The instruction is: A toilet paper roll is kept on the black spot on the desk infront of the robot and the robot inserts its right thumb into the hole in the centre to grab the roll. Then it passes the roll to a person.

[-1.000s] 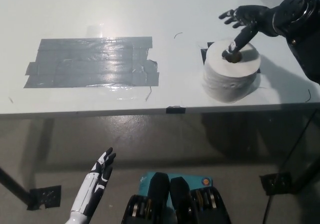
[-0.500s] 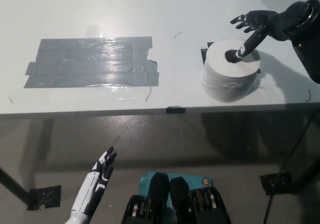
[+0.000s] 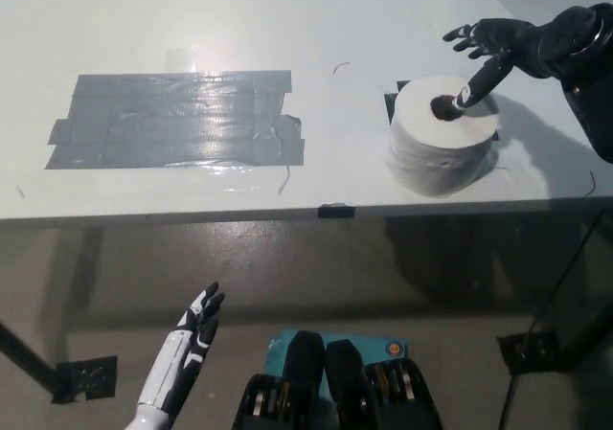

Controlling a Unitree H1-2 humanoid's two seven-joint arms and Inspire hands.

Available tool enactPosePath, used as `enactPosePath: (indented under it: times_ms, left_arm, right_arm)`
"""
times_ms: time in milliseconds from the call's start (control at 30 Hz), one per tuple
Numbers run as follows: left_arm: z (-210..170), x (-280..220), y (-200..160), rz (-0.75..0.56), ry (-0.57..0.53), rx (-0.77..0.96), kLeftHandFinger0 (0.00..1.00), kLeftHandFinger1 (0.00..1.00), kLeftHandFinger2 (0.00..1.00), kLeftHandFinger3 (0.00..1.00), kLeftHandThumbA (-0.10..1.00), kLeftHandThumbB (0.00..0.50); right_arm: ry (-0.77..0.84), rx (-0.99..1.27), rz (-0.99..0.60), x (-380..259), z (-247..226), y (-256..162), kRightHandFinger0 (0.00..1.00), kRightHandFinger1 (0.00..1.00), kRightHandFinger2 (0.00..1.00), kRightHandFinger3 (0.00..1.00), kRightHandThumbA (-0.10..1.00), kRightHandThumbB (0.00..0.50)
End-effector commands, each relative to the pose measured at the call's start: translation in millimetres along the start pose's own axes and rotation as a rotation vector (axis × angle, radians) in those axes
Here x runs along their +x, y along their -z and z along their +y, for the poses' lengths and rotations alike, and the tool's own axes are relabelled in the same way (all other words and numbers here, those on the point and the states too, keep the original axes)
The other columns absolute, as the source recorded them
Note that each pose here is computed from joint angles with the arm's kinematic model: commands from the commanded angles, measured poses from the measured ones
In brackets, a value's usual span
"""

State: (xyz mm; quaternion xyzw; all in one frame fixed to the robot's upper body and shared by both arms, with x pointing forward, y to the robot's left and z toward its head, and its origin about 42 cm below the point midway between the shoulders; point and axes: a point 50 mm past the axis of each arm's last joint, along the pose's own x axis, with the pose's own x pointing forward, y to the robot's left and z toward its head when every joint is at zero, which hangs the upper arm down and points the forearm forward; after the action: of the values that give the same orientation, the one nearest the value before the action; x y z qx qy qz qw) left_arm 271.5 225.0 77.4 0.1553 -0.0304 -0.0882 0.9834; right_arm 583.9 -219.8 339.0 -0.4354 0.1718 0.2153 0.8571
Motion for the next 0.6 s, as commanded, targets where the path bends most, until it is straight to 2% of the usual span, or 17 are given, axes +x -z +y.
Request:
enactPosePath:
  times_ms: [0,167,267,467,567]
  left_arm:
    - [3,4,-9,-0.052,0.003,0.017,1.00,1.00,1.00,1.00,1.00,0.185]
    - [3,5,-10,-0.054,0.009,0.025,1.00,1.00,1.00,1.00,1.00,0.167]
    - [4,6,-11,-0.059,0.009,0.025,1.00,1.00,1.00,1.00,1.00,0.167]
    - [4,8,-13,-0.073,0.010,0.021,1.00,1.00,1.00,1.00,1.00,0.150]
    - [3,8,-14,-0.074,0.012,0.025,1.00,1.00,1.00,1.00,1.00,0.152]
  right_arm:
    - [0.072,-0.039,-0.085,-9,-21,-27,1.00,1.00,1.00,1.00,0.97,0.352]
    - [0.059,-0.032,-0.079,-3,-18,-26,1.00,1.00,1.00,1.00,0.95,0.349]
    - [0.042,-0.032,-0.111,0,-14,-28,1.00,1.00,1.00,1.00,0.86,0.273]
    - [0.084,-0.089,-0.027,7,-6,-25,1.00,1.00,1.00,1.00,0.77,0.312]
    - [0.097,-0.096,-0.003,10,-2,-26,1.00,1.00,1.00,1.00,0.78,0.333]
